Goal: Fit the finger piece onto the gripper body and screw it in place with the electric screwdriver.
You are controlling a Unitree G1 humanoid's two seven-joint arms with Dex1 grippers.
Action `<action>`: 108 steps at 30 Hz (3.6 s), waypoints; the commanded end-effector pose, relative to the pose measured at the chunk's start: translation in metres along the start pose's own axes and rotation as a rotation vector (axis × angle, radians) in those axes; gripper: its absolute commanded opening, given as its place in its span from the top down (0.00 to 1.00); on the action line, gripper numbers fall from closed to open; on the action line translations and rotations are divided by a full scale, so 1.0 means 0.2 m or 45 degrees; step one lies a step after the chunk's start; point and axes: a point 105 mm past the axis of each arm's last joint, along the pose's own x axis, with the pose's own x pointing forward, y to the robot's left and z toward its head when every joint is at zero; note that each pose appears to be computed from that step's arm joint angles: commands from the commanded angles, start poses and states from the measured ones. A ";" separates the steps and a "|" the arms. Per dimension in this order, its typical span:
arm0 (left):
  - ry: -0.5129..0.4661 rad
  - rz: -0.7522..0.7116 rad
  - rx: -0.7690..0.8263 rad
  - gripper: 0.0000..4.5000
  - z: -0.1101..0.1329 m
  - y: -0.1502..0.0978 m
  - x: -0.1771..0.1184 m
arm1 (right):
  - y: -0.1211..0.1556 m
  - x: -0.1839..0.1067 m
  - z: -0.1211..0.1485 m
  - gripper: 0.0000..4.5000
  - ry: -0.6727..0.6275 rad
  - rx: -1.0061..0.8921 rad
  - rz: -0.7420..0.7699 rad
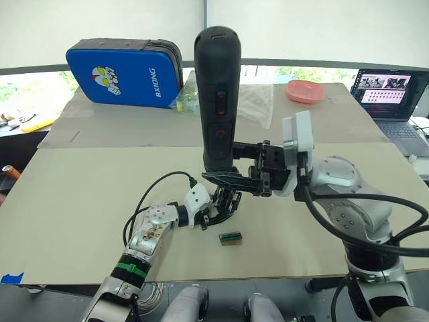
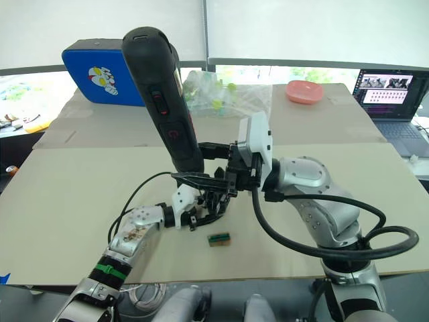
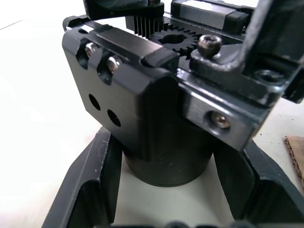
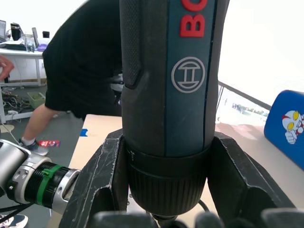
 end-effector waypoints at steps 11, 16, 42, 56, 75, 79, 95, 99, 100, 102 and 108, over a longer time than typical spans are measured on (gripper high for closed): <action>0.066 -0.022 -0.043 0.49 -0.07 -0.03 -0.01 | 0.00 0.04 0.00 0.58 -0.003 -0.043 -0.013; 0.067 -0.022 -0.044 0.49 -0.07 -0.03 -0.01 | -0.01 0.04 -0.02 0.58 0.012 -0.033 -0.016; 0.078 -0.036 -0.051 0.49 -0.08 -0.05 -0.01 | 0.00 0.06 -0.08 0.58 0.073 -0.045 -0.021; 0.080 -0.032 -0.056 0.49 -0.09 -0.05 -0.01 | 0.00 0.06 -0.09 0.58 0.086 -0.033 -0.024; 0.081 -0.025 -0.063 0.49 -0.08 -0.06 -0.02 | -0.01 0.06 -0.11 0.58 0.094 -0.030 -0.026; 0.082 -0.023 -0.063 0.49 -0.08 -0.06 -0.02 | -0.01 0.06 -0.12 0.58 0.092 -0.033 -0.032; 0.084 -0.023 -0.065 0.49 -0.08 -0.05 -0.03 | -0.03 0.07 -0.13 0.58 0.083 -0.041 -0.063; 0.084 -0.023 -0.065 0.49 -0.08 -0.06 -0.03 | -0.03 0.07 -0.13 0.58 0.083 -0.044 -0.075; 0.084 -0.024 -0.065 0.49 -0.08 -0.06 -0.03 | -0.04 0.07 -0.13 0.58 0.083 -0.045 -0.077; 0.084 -0.024 -0.065 0.49 -0.08 -0.06 -0.03 | -0.04 0.07 -0.13 0.58 0.082 -0.046 -0.082; 0.086 -0.025 -0.064 0.49 -0.08 -0.05 -0.03 | -0.04 0.06 -0.13 0.58 0.081 -0.045 -0.090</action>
